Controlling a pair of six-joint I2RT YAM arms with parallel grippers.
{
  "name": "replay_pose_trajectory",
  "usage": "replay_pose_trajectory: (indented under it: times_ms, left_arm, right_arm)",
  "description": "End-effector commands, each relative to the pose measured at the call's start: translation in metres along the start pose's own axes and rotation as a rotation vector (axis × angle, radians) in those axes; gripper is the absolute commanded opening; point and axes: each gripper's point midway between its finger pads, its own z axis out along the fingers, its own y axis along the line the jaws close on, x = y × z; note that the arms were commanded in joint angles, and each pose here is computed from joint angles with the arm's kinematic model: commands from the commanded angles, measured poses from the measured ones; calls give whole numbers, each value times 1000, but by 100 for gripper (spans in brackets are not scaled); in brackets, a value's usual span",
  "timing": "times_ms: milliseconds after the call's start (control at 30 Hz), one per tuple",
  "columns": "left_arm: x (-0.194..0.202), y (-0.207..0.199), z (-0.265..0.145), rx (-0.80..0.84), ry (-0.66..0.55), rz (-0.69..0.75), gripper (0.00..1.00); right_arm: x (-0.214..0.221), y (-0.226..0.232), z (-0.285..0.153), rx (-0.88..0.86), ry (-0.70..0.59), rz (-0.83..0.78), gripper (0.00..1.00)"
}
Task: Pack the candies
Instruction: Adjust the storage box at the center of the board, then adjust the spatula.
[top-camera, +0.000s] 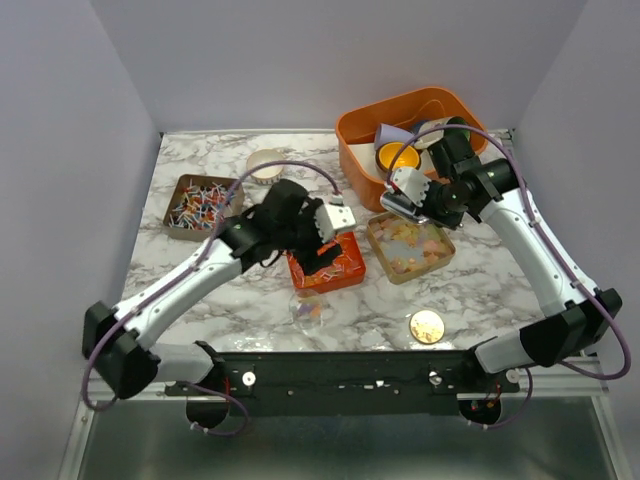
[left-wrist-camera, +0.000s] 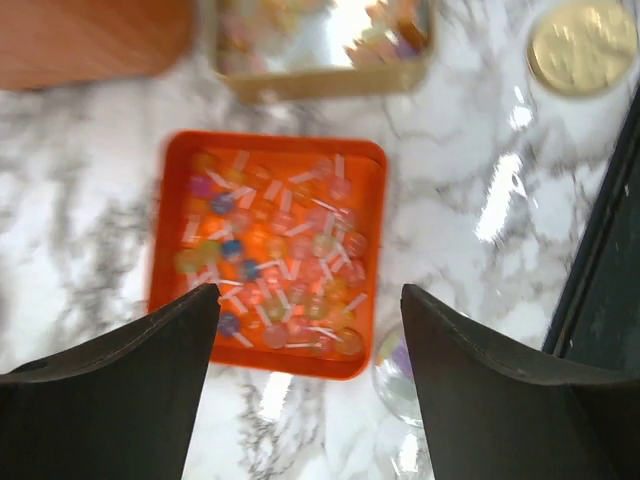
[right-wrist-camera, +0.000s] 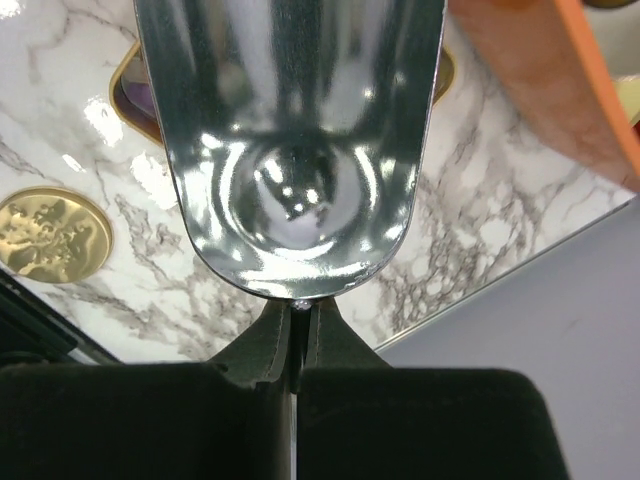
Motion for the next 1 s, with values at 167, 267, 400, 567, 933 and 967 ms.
replay_pose_trajectory:
  times_ms: [167, 267, 400, 567, 933, 967]
  left_arm:
    - [-82, 49, -79, 73, -417, -636, 73]
    - [-103, 51, -81, 184, -519, -750, 79]
    - [-102, 59, -72, 223, -520, -811, 80]
    - [-119, 60, -75, 341, -579, -810, 76]
    - [-111, 67, -52, 379, -545, -866, 72]
    - [-110, 67, -51, 377, -543, -867, 72]
  right_arm:
    - [-59, 3, -30, -50, -314, -128, 1]
    - [-63, 12, -28, -92, -299, -165, 1]
    - [-71, 18, -28, -97, -293, -229, 1]
    - [-74, 22, -17, -83, -225, -266, 1]
    - [-94, 23, -16, -50, -236, -285, 1]
    - [-96, 22, -19, -45, -242, -289, 1]
